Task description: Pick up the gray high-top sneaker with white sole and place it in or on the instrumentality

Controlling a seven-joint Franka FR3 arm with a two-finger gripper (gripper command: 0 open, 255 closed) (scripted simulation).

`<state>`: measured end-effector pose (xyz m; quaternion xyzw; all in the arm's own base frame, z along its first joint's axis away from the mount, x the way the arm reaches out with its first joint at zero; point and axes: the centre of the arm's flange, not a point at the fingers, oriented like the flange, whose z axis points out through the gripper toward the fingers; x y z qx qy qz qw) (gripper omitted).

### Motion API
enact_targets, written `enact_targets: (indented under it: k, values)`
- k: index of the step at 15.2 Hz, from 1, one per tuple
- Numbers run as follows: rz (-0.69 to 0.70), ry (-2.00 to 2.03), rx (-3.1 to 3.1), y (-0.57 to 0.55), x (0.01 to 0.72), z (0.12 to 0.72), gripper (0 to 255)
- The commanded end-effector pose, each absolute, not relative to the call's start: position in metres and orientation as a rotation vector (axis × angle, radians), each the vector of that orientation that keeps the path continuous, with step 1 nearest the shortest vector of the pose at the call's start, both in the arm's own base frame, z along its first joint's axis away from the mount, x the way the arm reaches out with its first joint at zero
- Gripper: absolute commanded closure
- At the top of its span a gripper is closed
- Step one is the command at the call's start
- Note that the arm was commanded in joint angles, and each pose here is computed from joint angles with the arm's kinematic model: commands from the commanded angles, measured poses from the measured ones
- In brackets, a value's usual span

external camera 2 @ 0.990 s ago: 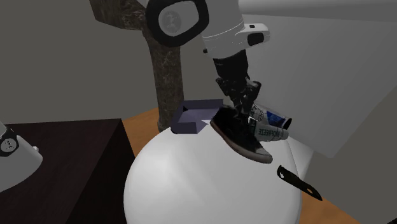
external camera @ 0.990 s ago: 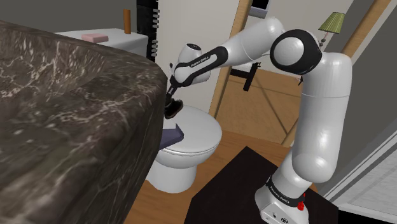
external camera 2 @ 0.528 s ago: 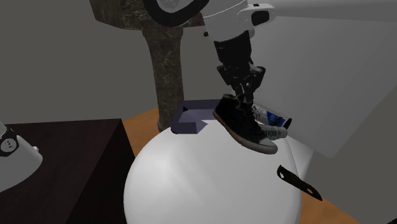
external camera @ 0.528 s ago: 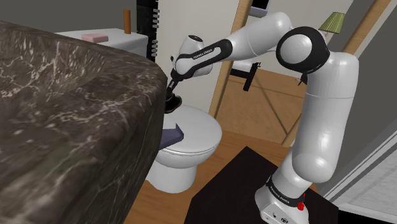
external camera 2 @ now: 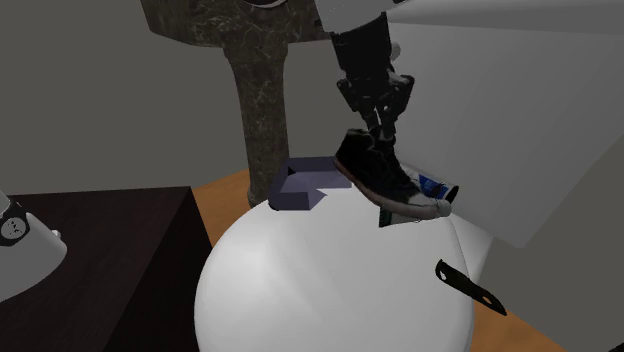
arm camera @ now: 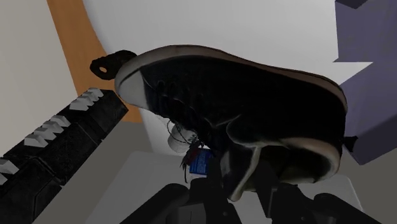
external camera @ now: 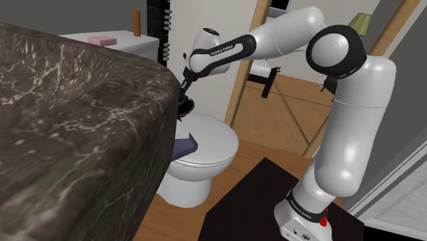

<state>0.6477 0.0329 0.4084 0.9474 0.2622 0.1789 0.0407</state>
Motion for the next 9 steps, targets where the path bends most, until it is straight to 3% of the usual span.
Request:
enact_targets:
  k: [1, 9]
  values:
    - [0.55, 0.802, 2.901, 0.055, 0.638, 0.415, 255]
    - [0.55, 0.802, 2.901, 0.147, 0.591, 0.435, 255]
